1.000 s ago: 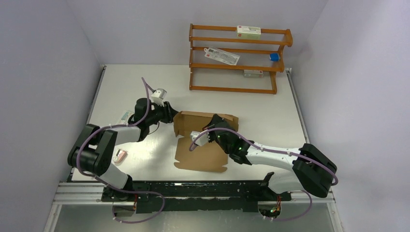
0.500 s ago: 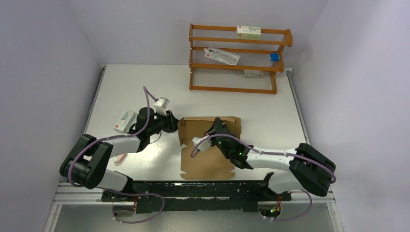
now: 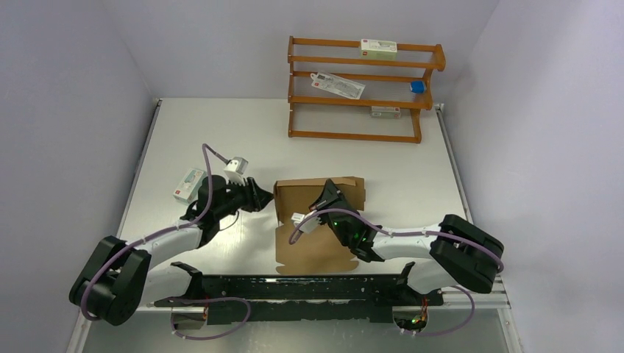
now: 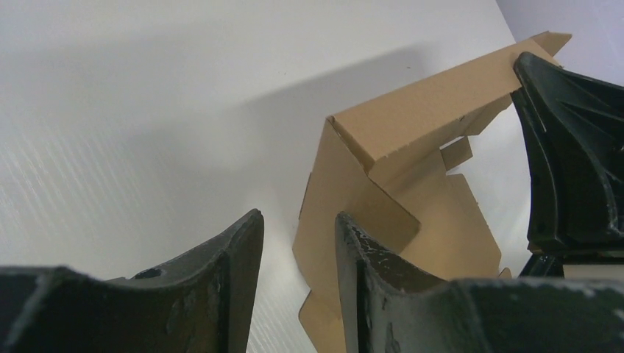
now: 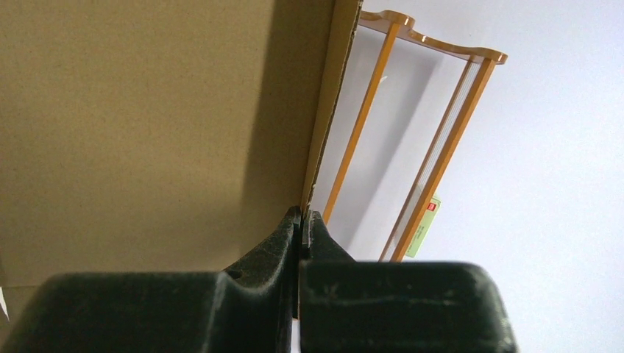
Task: Fold the paper box
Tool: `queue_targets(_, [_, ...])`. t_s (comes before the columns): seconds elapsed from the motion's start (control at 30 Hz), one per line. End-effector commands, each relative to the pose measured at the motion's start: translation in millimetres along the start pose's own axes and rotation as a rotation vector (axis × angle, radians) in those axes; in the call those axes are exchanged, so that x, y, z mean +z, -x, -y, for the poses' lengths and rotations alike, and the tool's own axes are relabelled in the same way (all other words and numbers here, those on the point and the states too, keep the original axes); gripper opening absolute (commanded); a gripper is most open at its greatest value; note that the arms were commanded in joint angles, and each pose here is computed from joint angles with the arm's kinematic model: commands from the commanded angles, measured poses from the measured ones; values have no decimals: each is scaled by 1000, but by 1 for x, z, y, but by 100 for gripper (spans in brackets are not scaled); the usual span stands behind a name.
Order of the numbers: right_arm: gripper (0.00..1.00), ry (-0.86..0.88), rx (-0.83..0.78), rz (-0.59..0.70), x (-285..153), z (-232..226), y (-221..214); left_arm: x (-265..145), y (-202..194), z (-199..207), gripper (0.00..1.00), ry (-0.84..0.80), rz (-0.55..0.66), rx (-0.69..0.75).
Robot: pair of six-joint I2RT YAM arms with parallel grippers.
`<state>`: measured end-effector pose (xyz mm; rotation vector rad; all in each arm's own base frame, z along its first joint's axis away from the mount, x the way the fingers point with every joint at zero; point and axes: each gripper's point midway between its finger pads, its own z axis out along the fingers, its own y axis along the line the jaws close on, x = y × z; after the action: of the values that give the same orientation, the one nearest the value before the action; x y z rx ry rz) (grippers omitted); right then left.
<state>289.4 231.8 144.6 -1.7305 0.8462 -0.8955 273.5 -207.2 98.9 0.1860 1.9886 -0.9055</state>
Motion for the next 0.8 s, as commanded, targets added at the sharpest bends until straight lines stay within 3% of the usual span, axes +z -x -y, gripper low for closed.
queue_targets(0.0, [0, -61, -20, -4, 1, 12, 2, -3, -10, 15, 46, -72, -23, -18])
queue_targets(0.77, [0, -74, -53, 6, -4, 10, 14, 11, -24, 35, 53, -101, -6, 69])
